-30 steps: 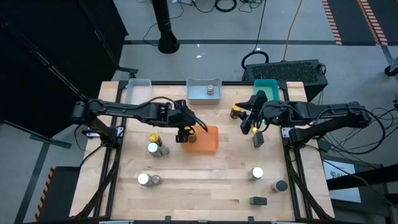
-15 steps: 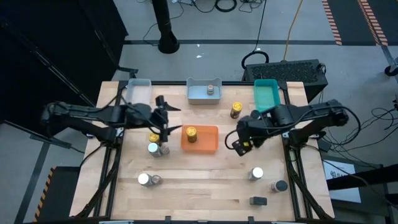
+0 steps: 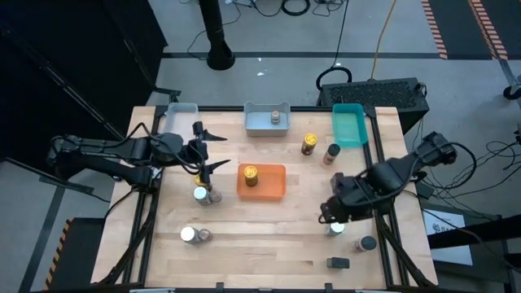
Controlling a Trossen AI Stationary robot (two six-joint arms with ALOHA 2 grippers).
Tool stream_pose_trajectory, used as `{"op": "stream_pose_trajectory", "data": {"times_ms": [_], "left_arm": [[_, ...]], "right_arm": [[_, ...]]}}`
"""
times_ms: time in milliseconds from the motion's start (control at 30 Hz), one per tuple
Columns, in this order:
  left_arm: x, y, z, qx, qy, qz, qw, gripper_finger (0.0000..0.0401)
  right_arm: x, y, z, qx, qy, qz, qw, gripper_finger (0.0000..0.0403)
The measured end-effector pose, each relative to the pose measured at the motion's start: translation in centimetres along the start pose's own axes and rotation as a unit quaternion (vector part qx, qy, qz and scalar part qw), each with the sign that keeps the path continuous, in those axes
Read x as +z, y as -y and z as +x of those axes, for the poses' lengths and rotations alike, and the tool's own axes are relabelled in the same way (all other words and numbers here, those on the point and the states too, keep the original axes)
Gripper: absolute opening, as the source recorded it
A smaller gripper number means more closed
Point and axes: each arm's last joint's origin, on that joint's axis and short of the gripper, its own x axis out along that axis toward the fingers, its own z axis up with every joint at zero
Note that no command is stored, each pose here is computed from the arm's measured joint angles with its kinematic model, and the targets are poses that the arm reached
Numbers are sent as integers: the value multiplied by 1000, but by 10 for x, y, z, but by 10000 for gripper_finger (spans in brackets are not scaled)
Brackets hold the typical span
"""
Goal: Sort spices by type
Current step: Put the bottom right white seasoning bottle into the green bin
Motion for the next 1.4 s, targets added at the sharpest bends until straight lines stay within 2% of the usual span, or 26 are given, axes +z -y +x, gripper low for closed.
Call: {"op": "stream_pose_trajectory", "data": {"times_ms": [233, 400, 700, 933, 1167, 1400], "left_arm": [[1, 0, 0, 2, 6, -19, 1000, 316], [1, 0, 1, -2, 6, -38, 999, 316], [1, 0, 2, -4, 7, -53, 999, 316], [3, 0, 2, -2, 14, -37, 999, 316], [6, -1, 1, 3, 29, -19, 999, 316], [7, -1, 1, 5, 35, -19, 999, 316]], "right_arm": [[-9, 10, -1, 13, 52, -1, 999, 203], [-3, 15, 13, 6, 57, -19, 998, 222], [23, 41, 67, 30, 48, -12, 998, 227], [33, 40, 104, 89, 10, 17, 996, 243], [35, 35, 113, 74, -9, 45, 996, 287], [34, 36, 113, 61, -11, 69, 996, 304]]}}
